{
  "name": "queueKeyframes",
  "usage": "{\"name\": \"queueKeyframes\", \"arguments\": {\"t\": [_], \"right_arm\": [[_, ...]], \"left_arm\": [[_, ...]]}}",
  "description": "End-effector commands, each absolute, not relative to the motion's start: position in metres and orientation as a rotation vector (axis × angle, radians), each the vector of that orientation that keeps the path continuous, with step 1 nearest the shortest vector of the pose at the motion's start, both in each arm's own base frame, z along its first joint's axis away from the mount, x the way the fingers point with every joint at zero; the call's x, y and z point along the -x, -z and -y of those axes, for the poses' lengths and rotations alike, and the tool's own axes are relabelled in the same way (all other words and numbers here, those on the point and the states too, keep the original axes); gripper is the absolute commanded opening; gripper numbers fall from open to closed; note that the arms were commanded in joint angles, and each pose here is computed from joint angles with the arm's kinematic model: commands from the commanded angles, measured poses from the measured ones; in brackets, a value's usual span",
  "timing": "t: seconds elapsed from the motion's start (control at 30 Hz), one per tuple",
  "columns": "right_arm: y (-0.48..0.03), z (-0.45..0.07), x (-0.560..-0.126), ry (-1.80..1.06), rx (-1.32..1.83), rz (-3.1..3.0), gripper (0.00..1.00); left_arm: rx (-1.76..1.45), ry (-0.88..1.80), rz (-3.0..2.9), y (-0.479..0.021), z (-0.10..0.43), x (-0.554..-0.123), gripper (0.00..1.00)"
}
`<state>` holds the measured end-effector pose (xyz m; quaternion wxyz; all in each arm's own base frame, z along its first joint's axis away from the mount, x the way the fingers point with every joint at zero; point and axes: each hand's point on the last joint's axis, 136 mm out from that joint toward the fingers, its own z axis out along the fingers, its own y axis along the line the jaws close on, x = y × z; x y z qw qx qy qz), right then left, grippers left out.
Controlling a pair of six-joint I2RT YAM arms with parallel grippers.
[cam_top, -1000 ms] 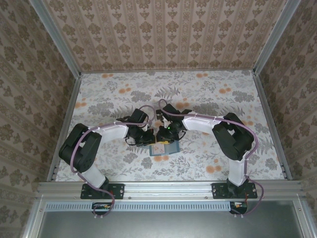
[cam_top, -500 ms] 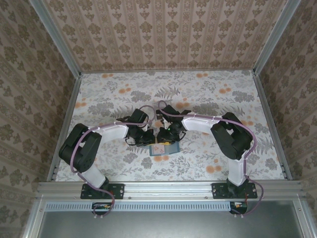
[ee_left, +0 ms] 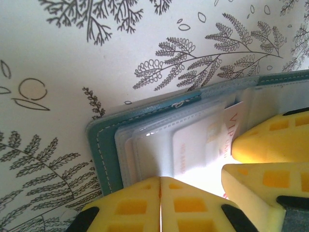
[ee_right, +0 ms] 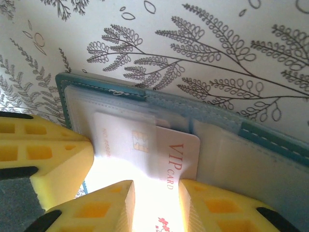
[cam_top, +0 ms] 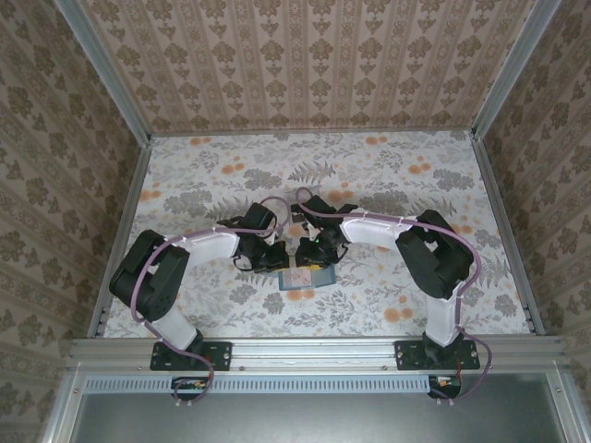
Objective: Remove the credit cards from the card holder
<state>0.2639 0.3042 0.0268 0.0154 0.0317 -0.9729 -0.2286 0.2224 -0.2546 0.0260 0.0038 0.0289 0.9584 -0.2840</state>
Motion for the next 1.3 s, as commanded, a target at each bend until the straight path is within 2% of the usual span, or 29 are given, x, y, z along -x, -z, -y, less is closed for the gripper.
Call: {"name": "queueKeyframes", "arguments": {"t": [0.0,0.3,0.6,0.8,1.27], "right_arm": [[-0.025,-0.284,-0.255,0.589,-0.077,3.036,0.34],[-0.041,-0.291,-0.255,0.675,-0.094,3.030,0.36],[-0.027,-0.291,-0.250,0.716,-0.079,2.978,0.35],[-0.027,-0.301,-0.253,0.820,-0.082,2.957,0.33],[-0.037,-0.314,-0.253,1.016,-0.035,2.883,0.28]], "left_arm": [[-0.101,0.755,-3.084,-0.017,0.236,-0.208,0.09],[-0.129,0.762,-3.048,-0.039,0.240,-0.216,0.10],[-0.159,0.864,-3.016,-0.053,0.265,-0.216,0.11],[-0.168,0.864,-3.052,-0.041,0.271,-0.211,0.11],[-0.135,0.732,-3.147,-0.010,0.250,-0.197,0.08]]}}
